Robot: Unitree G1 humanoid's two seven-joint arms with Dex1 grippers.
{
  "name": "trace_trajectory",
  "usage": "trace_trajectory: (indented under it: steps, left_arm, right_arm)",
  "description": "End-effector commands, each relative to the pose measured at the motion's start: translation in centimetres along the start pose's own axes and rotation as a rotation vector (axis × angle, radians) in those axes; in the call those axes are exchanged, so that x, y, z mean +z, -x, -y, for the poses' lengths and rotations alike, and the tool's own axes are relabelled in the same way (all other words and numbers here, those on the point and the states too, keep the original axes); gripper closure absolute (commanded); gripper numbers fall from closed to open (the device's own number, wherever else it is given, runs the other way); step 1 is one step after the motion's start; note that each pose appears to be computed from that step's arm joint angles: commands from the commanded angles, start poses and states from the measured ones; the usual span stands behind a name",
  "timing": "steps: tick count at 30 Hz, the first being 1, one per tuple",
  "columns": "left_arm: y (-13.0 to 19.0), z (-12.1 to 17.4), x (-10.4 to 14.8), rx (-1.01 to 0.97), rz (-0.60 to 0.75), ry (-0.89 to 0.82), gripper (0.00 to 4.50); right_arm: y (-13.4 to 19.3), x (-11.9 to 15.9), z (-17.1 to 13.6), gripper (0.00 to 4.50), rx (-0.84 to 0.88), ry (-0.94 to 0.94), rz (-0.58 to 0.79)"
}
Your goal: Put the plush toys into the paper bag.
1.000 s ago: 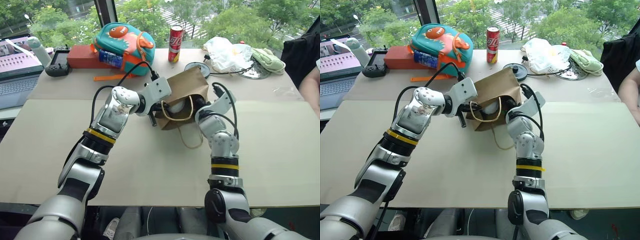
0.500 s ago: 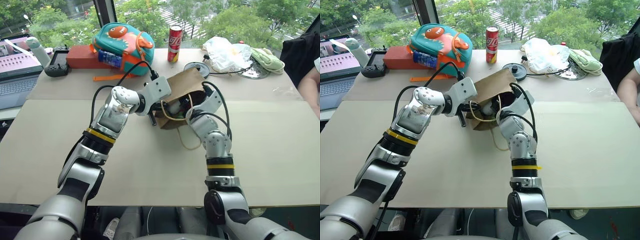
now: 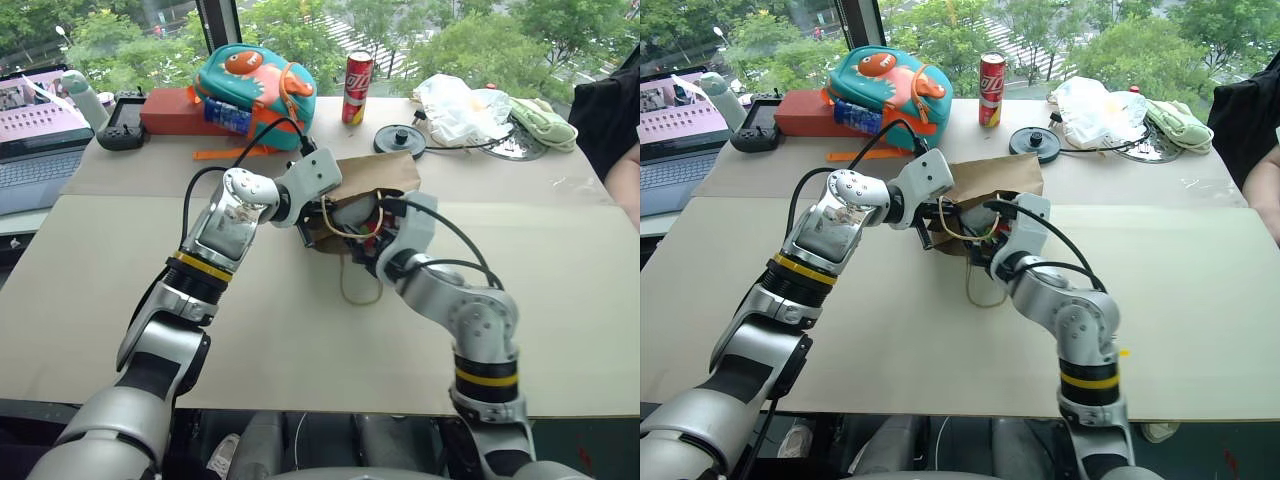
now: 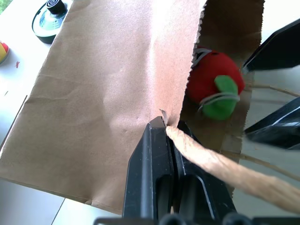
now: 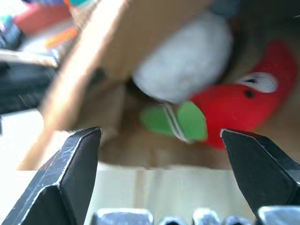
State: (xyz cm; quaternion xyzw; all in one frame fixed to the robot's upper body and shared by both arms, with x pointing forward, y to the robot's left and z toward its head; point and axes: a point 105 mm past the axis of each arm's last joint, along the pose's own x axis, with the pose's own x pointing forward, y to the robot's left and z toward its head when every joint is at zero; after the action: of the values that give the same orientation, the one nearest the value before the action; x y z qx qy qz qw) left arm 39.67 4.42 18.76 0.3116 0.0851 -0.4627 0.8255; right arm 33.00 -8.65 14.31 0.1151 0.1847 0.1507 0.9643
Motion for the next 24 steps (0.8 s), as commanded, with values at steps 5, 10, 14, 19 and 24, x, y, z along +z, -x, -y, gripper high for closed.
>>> trace_trajectory:
  steps: [5,10,14,19,24]
  left_arm:
    - [0.1,-0.3,1.3,0.009,0.036,-0.031,4.50]
    - [0.1,-0.3,1.4,0.011,0.040,-0.030,4.50]
    - [0.1,-0.3,1.5,0.011,0.043,-0.029,4.50]
    - [0.1,-0.3,1.6,0.014,0.044,-0.025,4.50]
    - [0.1,-0.3,1.5,0.017,0.044,-0.022,4.50]
  right_arm:
    - [1.4,-0.9,-3.3,0.01,0.139,0.088,-0.014]
    - [1.3,-1.8,-4.7,0.01,0.185,0.108,-0.044]
    - [0.6,-4.0,-4.5,0.01,0.149,0.161,-0.124]
    - [0.1,-5.9,-2.8,0.77,0.063,0.224,-0.186]
    - [0.1,-6.5,-3.2,2.40,0.096,0.219,-0.198]
